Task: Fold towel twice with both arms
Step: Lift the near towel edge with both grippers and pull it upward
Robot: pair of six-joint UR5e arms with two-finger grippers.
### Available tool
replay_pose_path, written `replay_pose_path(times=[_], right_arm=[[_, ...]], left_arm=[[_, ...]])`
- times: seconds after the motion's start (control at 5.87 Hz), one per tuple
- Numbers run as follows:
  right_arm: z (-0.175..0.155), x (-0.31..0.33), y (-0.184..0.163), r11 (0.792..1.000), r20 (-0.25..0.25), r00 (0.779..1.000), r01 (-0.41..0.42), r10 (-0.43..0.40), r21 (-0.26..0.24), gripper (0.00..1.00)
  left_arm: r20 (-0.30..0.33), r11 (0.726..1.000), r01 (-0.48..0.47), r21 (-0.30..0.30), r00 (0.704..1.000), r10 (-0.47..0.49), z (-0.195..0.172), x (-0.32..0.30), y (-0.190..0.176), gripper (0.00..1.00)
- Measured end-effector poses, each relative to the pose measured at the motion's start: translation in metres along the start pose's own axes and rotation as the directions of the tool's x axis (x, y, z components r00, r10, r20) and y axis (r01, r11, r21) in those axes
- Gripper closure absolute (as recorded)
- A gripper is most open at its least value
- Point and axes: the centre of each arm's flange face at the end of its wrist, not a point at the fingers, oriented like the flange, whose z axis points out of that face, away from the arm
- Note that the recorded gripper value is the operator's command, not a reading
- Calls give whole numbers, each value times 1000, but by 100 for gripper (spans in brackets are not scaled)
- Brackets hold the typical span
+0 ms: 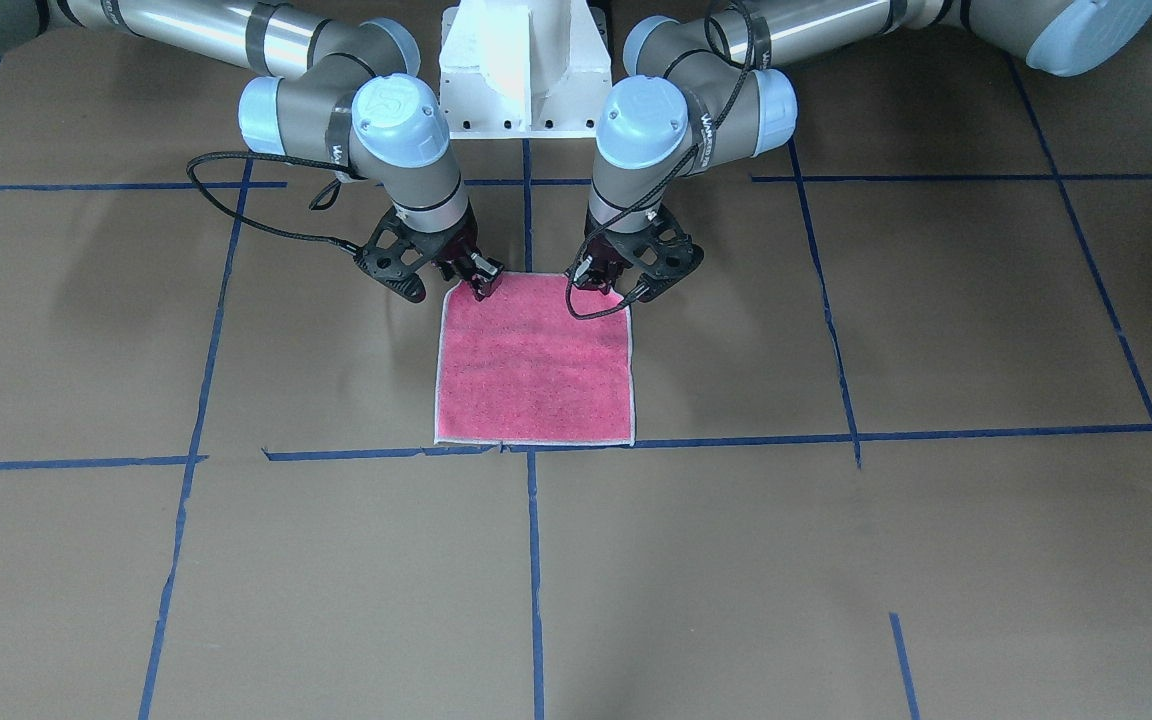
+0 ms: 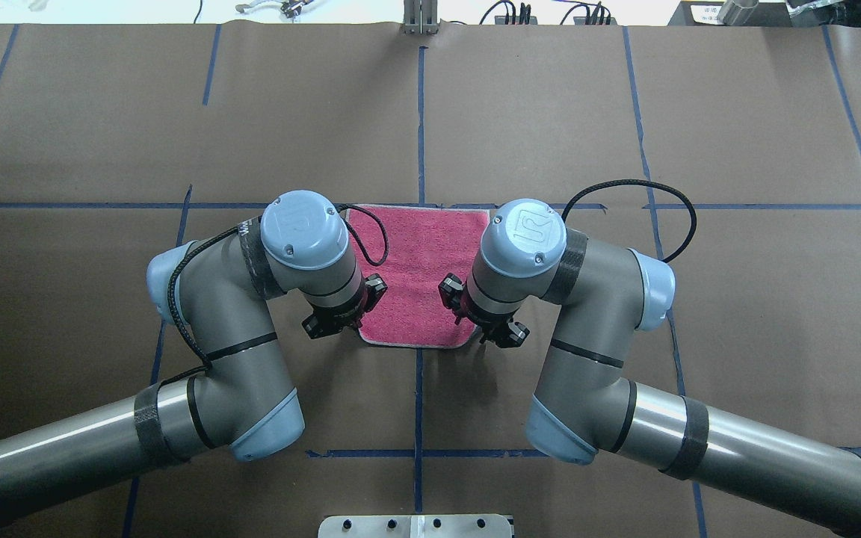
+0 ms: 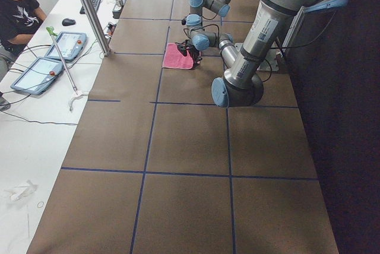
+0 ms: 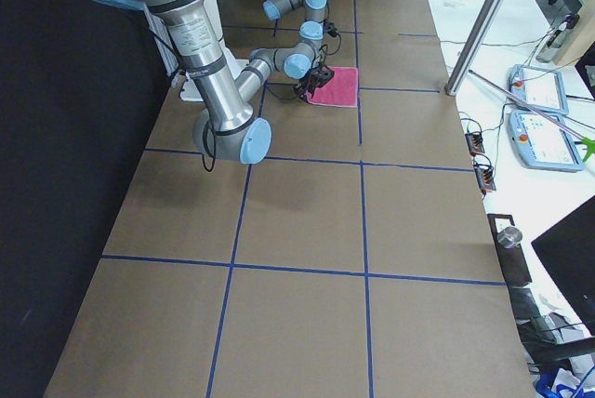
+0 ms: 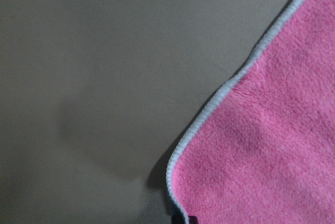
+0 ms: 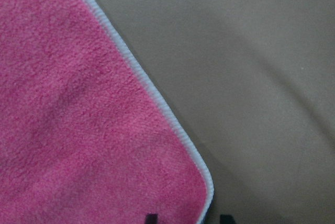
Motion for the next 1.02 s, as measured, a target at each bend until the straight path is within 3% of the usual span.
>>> replay_pose_path(times=[0.68, 1.02], right_arm=[[-4, 1, 4, 1000, 3, 1000, 6, -6, -11, 96], [-14, -1, 7, 1000, -11, 1000, 0, 0, -20, 95]], left_arm=[[-2, 1000, 1, 1, 1000, -1, -1, 1, -1, 98], [-23, 1000, 8, 1, 1000, -8, -19, 3, -8, 99]])
